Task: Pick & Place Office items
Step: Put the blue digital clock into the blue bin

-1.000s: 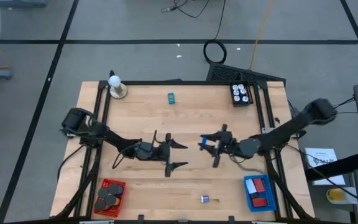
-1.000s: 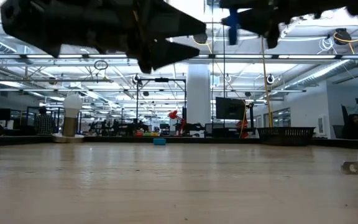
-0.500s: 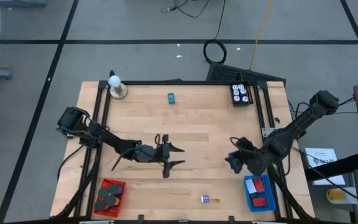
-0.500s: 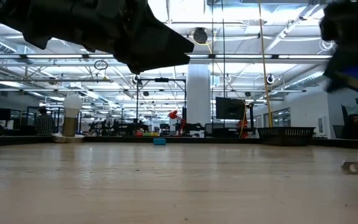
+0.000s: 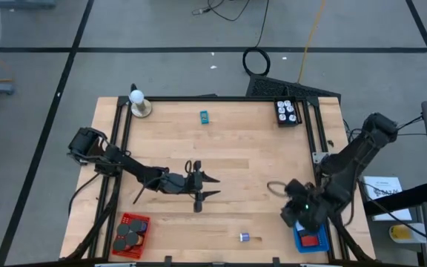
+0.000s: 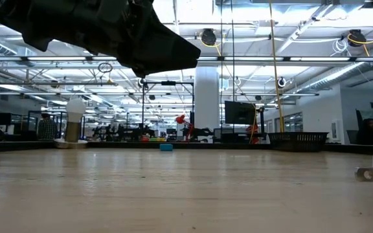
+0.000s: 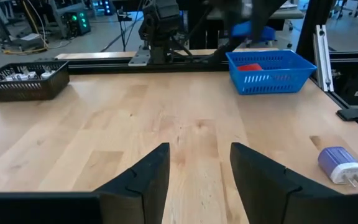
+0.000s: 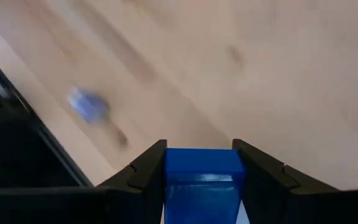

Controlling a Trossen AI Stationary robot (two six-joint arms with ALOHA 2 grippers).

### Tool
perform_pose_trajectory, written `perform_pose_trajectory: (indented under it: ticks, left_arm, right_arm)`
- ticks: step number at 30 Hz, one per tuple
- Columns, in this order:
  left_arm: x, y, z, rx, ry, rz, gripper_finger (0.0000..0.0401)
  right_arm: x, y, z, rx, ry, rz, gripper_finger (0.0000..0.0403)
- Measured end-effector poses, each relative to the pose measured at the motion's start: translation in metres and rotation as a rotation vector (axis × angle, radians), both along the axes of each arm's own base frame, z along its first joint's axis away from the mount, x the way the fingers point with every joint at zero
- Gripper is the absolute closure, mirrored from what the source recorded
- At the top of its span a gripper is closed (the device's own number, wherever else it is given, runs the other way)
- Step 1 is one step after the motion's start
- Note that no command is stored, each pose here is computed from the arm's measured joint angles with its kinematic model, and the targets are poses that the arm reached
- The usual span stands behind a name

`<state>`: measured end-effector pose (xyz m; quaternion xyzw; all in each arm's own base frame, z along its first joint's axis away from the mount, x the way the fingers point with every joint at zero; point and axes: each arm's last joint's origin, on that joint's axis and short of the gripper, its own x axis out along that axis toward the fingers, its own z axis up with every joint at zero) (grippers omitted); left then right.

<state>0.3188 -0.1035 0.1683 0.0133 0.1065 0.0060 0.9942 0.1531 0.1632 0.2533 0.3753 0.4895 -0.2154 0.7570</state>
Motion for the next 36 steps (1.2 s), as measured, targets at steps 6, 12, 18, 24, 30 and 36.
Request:
perform_pose_trajectory:
  ticks: [6, 12, 18, 24, 30, 36]
  left_arm:
    - [-0.001, 0.000, -0.001, 0.007, 0.015, -0.002, 0.0231]
    - [-0.001, 0.000, -0.002, 0.007, 0.021, -0.002, 0.0231]
    - [-0.001, 0.000, -0.002, 0.008, 0.021, -0.002, 0.0231]
    - [-0.001, 0.000, -0.002, 0.009, 0.021, -0.002, 0.0231]
    - [-0.001, 0.000, -0.002, 0.012, 0.025, -0.002, 0.0231]
    - [-0.001, 0.000, -0.003, 0.012, 0.026, -0.002, 0.0231]
  right_arm:
    - [-0.008, 0.045, -0.010, -0.059, 0.255, 0.168, 0.0252]
    - [-0.024, 0.077, -0.037, -0.111, 0.412, 0.377, 0.0245]
    - [-0.032, 0.092, -0.055, -0.150, 0.463, 0.490, 0.0249]
    - [-0.028, 0.102, -0.062, -0.122, 0.417, 0.567, 0.0243]
    - [-0.029, 0.101, -0.067, -0.125, 0.408, 0.602, 0.0240]
    - [-0.028, 0.101, -0.067, -0.125, 0.406, 0.597, 0.0225]
